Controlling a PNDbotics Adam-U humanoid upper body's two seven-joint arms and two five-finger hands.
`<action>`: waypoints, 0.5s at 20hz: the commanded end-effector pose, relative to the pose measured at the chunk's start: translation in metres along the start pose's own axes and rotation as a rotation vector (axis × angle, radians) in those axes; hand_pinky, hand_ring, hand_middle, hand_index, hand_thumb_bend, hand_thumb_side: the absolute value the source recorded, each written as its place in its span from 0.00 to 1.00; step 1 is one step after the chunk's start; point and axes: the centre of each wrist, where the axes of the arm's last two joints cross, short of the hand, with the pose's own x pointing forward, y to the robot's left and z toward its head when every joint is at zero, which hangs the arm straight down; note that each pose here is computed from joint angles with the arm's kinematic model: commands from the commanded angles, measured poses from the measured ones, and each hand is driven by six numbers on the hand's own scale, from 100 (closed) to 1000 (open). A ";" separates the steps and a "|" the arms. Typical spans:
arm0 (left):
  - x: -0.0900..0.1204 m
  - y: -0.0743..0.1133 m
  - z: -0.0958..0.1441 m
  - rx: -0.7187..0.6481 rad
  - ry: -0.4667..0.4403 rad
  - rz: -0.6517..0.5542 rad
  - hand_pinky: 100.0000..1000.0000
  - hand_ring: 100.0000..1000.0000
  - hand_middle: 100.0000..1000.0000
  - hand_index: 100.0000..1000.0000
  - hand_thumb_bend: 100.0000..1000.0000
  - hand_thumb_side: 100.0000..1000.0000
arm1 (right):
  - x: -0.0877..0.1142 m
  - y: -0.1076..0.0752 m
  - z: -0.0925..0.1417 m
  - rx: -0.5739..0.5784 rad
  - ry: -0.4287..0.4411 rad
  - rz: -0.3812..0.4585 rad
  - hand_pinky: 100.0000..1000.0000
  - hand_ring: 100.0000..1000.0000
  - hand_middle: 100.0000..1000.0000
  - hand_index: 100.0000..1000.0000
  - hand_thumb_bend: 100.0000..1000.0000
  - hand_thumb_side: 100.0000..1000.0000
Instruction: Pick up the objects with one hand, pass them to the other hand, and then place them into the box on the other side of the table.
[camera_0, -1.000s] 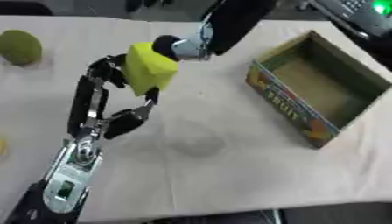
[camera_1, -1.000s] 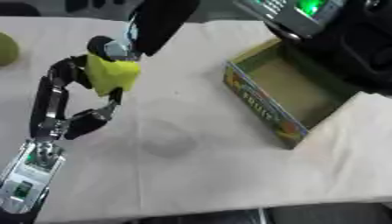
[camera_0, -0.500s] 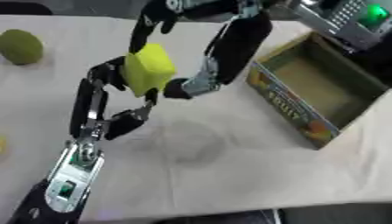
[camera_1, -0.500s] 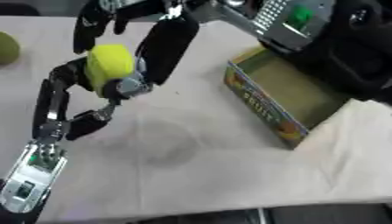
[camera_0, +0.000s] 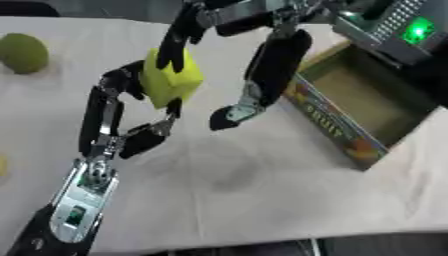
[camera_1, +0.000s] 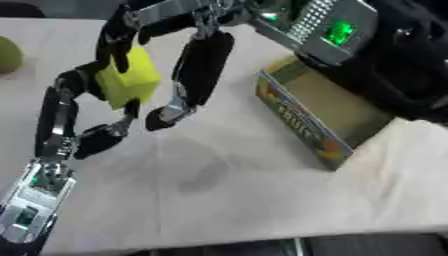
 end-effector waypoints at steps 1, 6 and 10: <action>0.008 0.005 -0.005 0.002 -0.043 -0.013 0.42 0.43 0.37 0.46 0.00 0.08 | 0.000 -0.006 0.008 -0.065 0.052 0.032 0.88 0.88 0.71 0.88 0.38 0.21; 0.011 0.005 -0.004 -0.005 -0.067 -0.028 0.41 0.43 0.37 0.46 0.00 0.07 | -0.002 -0.003 0.008 -0.121 0.114 0.030 0.88 0.88 0.71 0.88 0.38 0.22; 0.013 0.004 -0.002 -0.009 -0.073 -0.024 0.41 0.43 0.37 0.46 0.00 0.08 | -0.004 -0.002 0.009 -0.153 0.149 0.035 0.88 0.88 0.72 0.88 0.38 0.23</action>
